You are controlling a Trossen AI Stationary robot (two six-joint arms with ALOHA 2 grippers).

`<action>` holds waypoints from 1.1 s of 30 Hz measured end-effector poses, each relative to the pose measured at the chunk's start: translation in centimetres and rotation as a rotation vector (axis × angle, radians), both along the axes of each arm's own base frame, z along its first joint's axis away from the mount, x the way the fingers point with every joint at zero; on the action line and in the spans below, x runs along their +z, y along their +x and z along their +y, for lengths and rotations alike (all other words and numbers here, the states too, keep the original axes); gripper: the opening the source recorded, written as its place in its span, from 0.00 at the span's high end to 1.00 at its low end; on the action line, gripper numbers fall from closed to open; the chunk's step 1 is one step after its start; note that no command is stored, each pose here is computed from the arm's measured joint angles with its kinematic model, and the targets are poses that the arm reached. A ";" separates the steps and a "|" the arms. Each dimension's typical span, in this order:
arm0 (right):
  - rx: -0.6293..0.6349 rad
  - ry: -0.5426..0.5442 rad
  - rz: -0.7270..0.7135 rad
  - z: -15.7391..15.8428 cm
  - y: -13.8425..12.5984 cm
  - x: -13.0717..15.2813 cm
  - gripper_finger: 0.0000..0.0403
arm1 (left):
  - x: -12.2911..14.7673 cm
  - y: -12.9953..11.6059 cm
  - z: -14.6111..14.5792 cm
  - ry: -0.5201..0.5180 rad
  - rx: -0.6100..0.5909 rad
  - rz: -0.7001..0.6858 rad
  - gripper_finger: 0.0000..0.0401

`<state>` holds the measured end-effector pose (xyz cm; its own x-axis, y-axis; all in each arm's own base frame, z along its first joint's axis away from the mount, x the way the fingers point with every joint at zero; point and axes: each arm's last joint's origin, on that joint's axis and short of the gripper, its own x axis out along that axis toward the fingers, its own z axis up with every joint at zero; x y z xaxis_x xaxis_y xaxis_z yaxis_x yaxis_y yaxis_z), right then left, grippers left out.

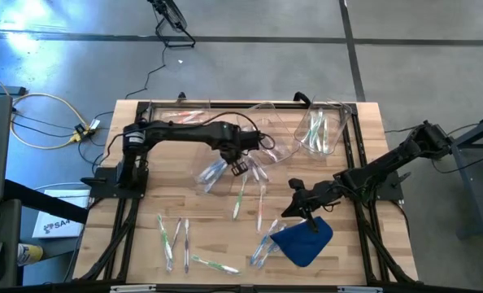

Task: Pick & Place Toothbrushes
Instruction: Put the blue toothbrush into the bottom transparent bin

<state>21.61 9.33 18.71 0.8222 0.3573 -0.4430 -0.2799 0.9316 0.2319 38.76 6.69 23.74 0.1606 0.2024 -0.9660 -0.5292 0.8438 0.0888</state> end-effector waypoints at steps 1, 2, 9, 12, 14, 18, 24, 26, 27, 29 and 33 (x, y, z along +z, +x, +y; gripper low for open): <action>0.000 -0.002 0.004 0.0 0.0 0.0 0.99 | -0.6 -0.1 0.1 -0.009 0.004 0.014 1.00; 0.000 -0.003 0.007 0.0 0.0 -0.1 0.99 | -0.9 -0.2 0.2 -0.017 0.007 0.020 1.00; -0.003 -0.006 0.012 0.0 0.0 -0.1 0.99 | -1.1 -0.2 0.3 0.038 0.003 0.019 1.00; -0.003 -0.006 0.010 0.0 0.0 -0.1 0.99 | -1.1 -0.2 0.3 0.045 -0.018 0.027 1.00; -0.004 -0.004 0.006 0.0 0.0 -0.1 0.99 | -1.1 -0.2 0.3 0.046 -0.023 0.028 1.00; -0.004 -0.003 0.004 0.0 0.0 0.0 0.99 | -1.1 -0.2 0.3 0.051 -0.076 0.040 0.99; -0.004 0.006 -0.018 0.0 0.1 0.2 0.99 | -1.1 -0.2 0.2 0.029 -0.096 0.038 0.99; -0.004 0.011 -0.030 0.0 0.1 0.3 0.99 | -1.1 -0.2 0.2 0.029 -0.096 0.038 0.99; -0.004 0.012 -0.032 0.0 0.1 0.3 0.99 | -1.1 -0.2 0.2 0.029 -0.096 0.038 0.99; -0.004 0.014 -0.036 0.0 0.2 0.3 0.99 | -1.1 -0.2 0.2 0.029 -0.096 0.037 0.99; -0.004 0.014 -0.036 0.0 0.2 0.3 0.99 | -1.1 -0.2 0.2 0.030 -0.099 0.038 0.99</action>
